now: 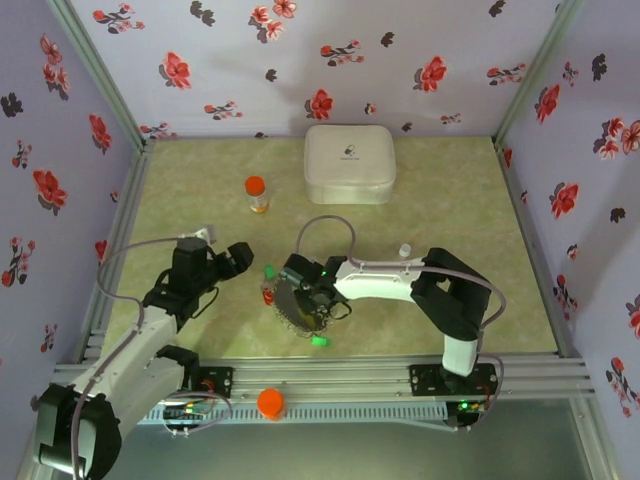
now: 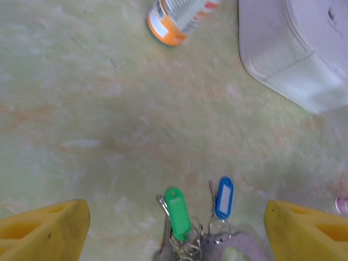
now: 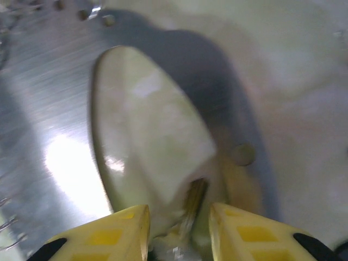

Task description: Put the keys on the keyring

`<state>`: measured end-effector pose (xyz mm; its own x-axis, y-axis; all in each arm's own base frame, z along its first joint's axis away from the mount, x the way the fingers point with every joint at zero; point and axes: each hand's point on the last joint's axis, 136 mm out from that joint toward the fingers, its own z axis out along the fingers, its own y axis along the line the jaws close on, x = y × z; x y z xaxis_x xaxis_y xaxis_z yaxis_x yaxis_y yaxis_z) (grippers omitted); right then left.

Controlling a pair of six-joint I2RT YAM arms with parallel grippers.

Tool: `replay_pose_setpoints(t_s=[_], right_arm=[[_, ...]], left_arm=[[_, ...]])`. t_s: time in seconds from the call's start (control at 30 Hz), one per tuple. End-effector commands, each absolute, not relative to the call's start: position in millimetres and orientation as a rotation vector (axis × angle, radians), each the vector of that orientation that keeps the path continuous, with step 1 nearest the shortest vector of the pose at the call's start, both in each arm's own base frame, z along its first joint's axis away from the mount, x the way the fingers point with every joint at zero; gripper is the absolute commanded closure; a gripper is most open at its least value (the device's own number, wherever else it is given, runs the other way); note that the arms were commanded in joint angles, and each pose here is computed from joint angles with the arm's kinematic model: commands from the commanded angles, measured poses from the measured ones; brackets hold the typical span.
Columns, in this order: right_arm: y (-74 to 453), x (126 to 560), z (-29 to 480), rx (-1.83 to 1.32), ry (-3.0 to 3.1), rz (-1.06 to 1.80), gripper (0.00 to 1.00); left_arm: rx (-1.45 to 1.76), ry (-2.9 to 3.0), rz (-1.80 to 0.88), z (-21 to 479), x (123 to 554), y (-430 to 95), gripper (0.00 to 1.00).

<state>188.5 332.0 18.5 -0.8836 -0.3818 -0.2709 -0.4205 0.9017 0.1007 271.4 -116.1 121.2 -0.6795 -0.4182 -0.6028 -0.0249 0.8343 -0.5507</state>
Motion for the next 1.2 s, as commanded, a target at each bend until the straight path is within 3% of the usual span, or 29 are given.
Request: replay_pose_setpoints(t_s=[0.0, 0.33, 0.57, 0.8, 1.17], right_arm=[[311, 198, 10, -0.616, 2.841, 0.139, 0.66], [287, 234, 28, -0.588, 2.809, 0.069, 0.67], [298, 200, 57, -0.437, 2.812, 0.208, 0.67], [328, 173, 63, -0.021, 2.814, 0.487, 0.76], [322, 170, 44, 0.174, 2.81, 0.474, 0.82]], left_arm=[[-0.227, 2.245, -0.652, 135, 270, -133, 0.17], [-0.119, 2.294, -0.581, 124, 253, -162, 0.2], [-0.112, 2.271, -0.566, 120, 255, -159, 0.2], [-0.126, 2.205, -0.604, 128, 266, -160, 0.23], [-0.092, 2.197, -0.687, 130, 260, -165, 0.25]])
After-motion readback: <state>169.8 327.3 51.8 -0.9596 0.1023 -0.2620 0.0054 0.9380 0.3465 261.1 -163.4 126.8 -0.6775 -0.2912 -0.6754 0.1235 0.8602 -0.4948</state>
